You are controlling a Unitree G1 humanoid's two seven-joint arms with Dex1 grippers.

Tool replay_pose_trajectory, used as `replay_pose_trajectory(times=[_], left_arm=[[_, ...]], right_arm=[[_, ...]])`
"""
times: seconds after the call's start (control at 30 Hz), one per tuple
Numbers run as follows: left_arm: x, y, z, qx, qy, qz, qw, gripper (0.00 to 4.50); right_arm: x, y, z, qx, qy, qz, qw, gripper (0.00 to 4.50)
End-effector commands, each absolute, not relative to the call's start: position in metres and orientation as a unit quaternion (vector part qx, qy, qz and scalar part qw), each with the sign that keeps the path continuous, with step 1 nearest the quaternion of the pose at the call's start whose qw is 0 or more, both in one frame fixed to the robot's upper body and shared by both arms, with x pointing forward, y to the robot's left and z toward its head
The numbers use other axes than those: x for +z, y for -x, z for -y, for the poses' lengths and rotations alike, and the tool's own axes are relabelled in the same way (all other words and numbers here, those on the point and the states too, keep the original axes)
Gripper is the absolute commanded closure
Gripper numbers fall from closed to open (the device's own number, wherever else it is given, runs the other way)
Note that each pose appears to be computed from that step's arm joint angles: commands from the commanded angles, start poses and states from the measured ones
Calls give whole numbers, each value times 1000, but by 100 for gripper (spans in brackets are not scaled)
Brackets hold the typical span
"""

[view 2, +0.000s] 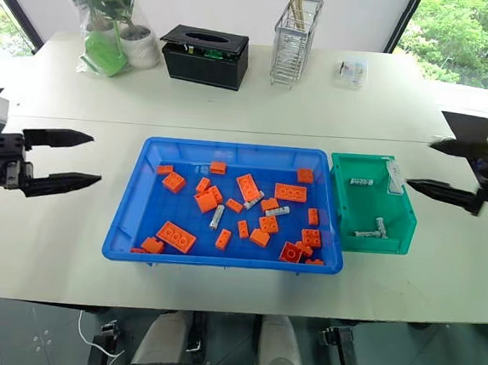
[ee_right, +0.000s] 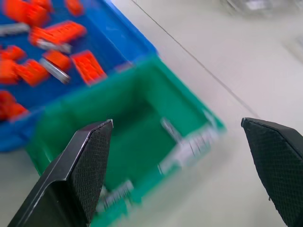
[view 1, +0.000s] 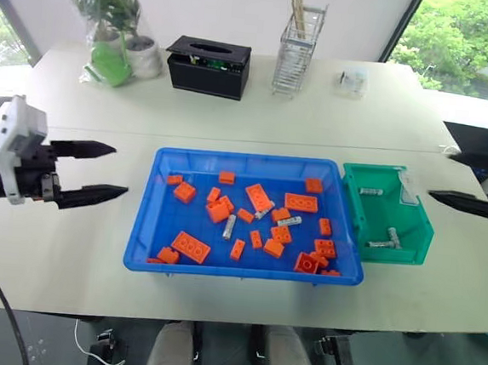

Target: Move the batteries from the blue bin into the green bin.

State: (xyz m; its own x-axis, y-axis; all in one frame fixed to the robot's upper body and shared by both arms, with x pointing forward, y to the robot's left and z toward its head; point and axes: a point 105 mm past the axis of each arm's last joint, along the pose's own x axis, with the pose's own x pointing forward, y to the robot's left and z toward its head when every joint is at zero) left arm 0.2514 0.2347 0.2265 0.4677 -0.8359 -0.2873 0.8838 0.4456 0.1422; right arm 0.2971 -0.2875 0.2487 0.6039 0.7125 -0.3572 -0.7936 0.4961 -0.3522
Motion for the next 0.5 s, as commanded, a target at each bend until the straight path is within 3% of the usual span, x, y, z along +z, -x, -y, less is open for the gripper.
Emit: replay_pose_trajectory(times=[0.03,0.23,0.4,0.5], left_arm=[[233,-232,-211,-578,-147,-92,797,0],[230,-220,-195,-631,-166,-109,750,0],[225,-224,-190,-636,-167,-123,743,0],[227,-227,-186,-640,-159,-114,743,0]], right_arm=[[252,-301,232,512,249,-65,819,5],[221,-305,131,610,229,-91,753,5],[192,-310,79,622,229,-111,740,5],[181,-299,53,653,221,-123,714,5]])
